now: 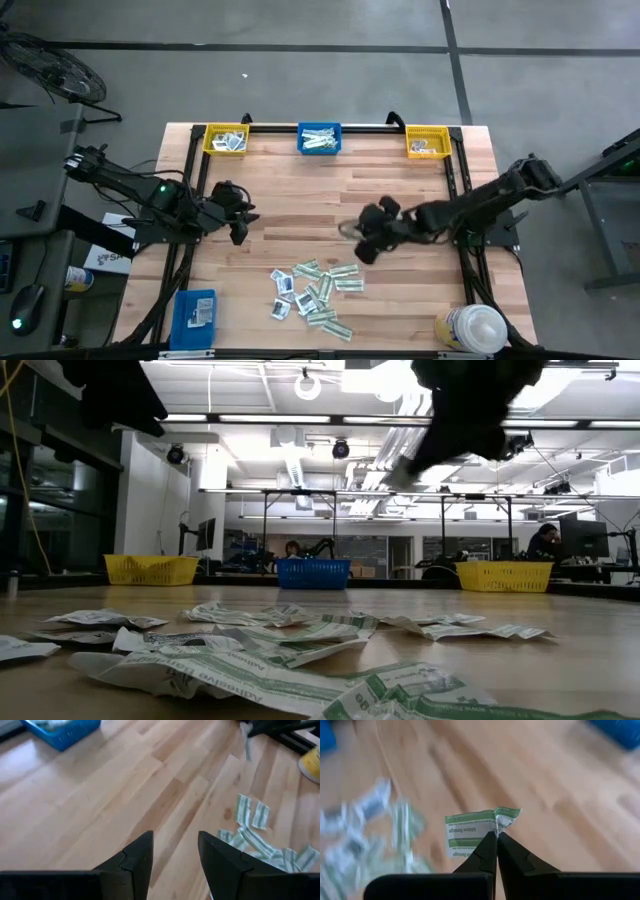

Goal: Pick & Place First Aid Supplies
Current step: Put the green bandage pack into the top blue bin

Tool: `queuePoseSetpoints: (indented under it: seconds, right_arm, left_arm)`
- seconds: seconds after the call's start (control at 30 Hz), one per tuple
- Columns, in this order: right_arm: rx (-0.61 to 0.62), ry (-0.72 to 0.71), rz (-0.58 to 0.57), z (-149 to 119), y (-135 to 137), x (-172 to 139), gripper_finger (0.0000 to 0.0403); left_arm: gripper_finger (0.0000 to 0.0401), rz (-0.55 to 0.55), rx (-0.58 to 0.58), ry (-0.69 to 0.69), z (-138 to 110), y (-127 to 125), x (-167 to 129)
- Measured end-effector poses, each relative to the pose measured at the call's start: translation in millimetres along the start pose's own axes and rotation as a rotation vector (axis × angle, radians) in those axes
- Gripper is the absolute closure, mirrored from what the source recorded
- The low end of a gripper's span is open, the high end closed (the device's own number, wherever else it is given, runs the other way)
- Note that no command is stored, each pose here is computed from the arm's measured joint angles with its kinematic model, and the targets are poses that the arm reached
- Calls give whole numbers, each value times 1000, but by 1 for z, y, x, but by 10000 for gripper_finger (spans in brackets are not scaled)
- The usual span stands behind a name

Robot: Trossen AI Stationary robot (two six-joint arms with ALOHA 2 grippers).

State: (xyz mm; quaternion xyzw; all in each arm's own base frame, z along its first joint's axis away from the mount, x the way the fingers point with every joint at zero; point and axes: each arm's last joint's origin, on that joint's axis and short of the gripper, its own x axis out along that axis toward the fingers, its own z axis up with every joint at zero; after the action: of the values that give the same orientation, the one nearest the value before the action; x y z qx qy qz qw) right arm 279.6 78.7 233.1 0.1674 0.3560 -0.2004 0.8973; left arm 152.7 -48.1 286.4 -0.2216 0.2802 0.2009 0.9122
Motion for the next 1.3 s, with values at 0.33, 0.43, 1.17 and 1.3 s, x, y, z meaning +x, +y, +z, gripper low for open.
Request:
queuePoseSetpoints:
  seconds: [0.33,0.43,1.17,1.3]
  right_arm:
    - [216,-243,-38,61,-46,18,402]
    - [294,-312,-58,76,-63,24,403]
    - [752,-348,-158,171,-183,161,402]
    - [780,-270,-219,186,-195,171,402]
  left_arm:
    - [245,90,105,-167,8,5,-8]
    - [245,106,137,-210,11,10,-15]
    - [245,-11,174,-441,19,65,-83]
    - [245,-5,193,-435,18,67,-84]
